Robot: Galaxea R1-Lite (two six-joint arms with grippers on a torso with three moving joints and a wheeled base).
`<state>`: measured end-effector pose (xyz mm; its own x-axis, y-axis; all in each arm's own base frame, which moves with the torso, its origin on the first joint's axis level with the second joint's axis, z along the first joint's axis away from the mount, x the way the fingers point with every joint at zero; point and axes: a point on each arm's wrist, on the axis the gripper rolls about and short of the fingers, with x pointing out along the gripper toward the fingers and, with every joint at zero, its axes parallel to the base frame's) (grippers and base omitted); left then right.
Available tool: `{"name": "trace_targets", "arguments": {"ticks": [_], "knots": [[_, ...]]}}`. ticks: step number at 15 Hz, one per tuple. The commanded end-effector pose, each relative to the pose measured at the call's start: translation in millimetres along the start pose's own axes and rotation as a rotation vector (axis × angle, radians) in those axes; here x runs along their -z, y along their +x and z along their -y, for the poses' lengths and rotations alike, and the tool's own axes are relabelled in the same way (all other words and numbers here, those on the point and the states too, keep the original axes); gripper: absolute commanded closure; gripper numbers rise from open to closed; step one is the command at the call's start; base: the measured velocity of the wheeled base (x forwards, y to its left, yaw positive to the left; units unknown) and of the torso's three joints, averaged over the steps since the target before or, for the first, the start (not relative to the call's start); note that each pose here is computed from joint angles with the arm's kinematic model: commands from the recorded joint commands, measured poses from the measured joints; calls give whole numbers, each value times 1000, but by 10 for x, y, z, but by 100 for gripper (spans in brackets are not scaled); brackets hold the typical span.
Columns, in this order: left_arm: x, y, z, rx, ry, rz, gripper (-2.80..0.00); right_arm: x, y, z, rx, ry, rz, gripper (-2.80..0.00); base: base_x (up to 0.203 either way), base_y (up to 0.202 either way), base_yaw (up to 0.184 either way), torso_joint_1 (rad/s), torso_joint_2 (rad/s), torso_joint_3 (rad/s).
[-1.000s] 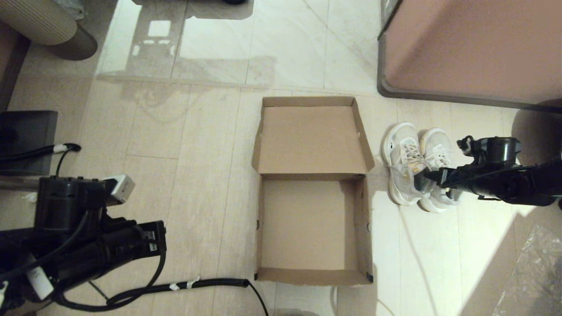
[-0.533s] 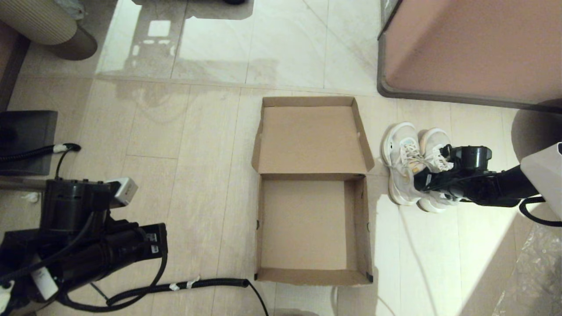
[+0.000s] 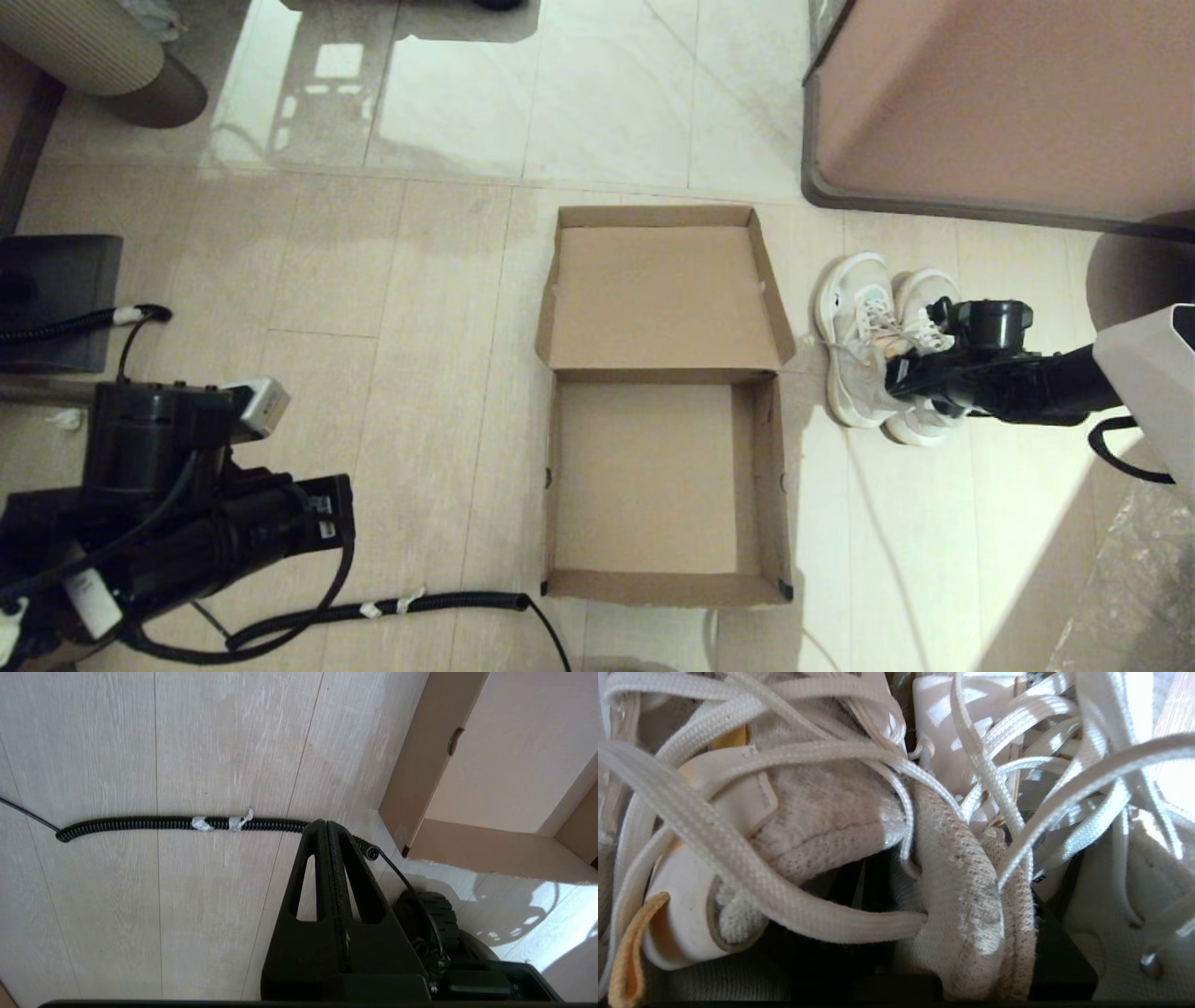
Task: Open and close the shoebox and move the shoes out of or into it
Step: Put the shoes into the shoe box
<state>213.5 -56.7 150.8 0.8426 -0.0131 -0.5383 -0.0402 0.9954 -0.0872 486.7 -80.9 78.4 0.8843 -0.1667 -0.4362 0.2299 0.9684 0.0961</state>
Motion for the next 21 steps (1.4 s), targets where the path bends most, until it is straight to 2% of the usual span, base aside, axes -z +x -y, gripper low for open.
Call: {"name": "trace_targets", "arguments": {"ticks": [1, 4, 9, 11, 14, 18, 21], "knots": [[-20, -12, 2, 1, -4, 11, 0, -225, -235, -24, -1, 14, 12, 0, 0, 0, 0, 0, 0, 0], [1, -22, -6, 0, -5, 7, 0, -436, -643, -43, 0, 50, 2, 0, 0, 0, 0, 0, 0, 0], [79, -139, -53, 3, -6, 11, 0, -562, -1679, -99, -21, 67, 22, 0, 0, 0, 0, 0, 0, 0], [177, -126, -75, -6, -26, -23, 0, -494, -2117, -123, -37, 62, 21, 0, 0, 0, 0, 0, 0, 0], [187, -118, -76, -8, -55, -29, 0, -239, -2570, -181, -71, 56, -18, 0, 0, 0, 0, 0, 0, 0], [287, -139, -108, -21, -46, -60, 0, -117, -3014, -212, -109, 62, -21, 0, 0, 0, 0, 0, 0, 0], [310, -126, -187, -55, -67, -68, 0, -31, -3197, -322, -174, 36, -61, 0, 0, 0, 0, 0, 0, 0]]}}
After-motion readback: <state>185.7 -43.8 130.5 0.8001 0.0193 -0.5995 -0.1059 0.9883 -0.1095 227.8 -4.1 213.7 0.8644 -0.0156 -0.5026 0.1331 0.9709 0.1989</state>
